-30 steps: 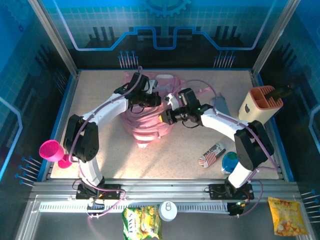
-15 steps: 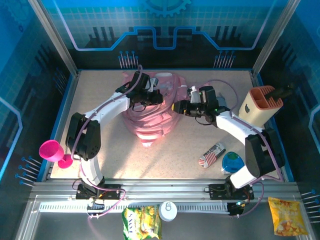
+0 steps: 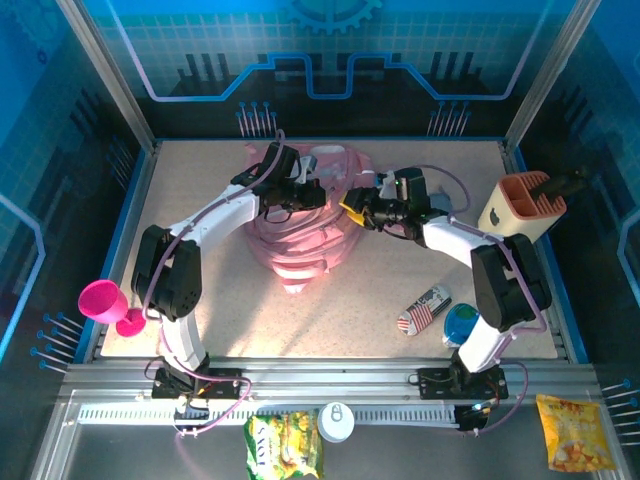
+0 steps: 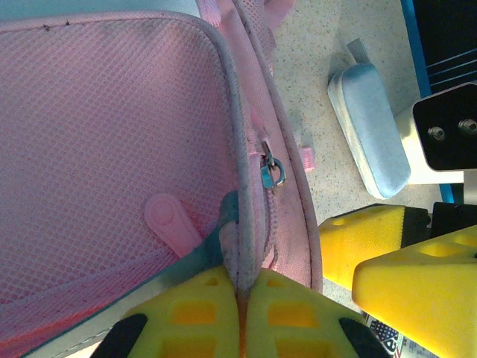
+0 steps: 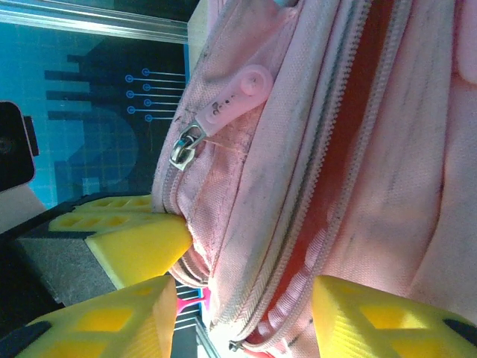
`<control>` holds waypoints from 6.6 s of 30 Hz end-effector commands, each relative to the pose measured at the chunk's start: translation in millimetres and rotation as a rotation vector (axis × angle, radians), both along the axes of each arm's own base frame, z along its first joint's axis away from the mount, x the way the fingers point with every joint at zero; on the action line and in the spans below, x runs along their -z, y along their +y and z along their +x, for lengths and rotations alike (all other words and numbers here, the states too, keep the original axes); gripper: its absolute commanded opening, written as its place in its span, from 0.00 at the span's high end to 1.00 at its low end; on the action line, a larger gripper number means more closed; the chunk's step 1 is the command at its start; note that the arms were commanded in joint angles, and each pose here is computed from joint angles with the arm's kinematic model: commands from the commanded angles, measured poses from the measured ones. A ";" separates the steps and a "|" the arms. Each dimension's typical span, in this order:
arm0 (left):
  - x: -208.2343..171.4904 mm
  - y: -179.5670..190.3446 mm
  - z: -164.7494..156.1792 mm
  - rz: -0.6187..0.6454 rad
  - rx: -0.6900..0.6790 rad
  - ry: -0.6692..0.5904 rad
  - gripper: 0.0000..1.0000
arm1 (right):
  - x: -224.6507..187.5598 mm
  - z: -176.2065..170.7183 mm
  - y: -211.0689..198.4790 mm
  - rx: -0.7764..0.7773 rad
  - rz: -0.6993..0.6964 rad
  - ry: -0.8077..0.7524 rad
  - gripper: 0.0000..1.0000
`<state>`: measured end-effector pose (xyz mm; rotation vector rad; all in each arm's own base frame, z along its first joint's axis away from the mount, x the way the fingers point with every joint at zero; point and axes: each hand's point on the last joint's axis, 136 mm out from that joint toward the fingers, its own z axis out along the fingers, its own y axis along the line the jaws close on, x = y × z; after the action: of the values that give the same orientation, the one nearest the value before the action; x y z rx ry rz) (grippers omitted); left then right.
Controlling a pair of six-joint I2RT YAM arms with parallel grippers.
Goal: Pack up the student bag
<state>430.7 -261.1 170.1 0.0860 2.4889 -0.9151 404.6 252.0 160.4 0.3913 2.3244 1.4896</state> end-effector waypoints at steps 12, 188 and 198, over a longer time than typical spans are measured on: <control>-38.2 -6.9 -6.8 -0.076 0.032 -0.084 0.98 | 2.2 16.8 27.8 -0.042 0.041 0.036 0.69; 36.4 232.1 -47.8 0.571 -0.460 -0.083 0.38 | -14.6 -4.8 -14.3 -0.019 -0.390 -0.088 0.36; -6.7 212.3 -47.6 0.419 -0.460 -0.190 0.09 | 18.8 -12.9 -163.0 0.220 -1.001 -0.042 0.12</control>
<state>384.3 -37.4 162.1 -0.2465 2.3808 -0.0904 402.8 150.5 182.6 0.2833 2.4134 0.5226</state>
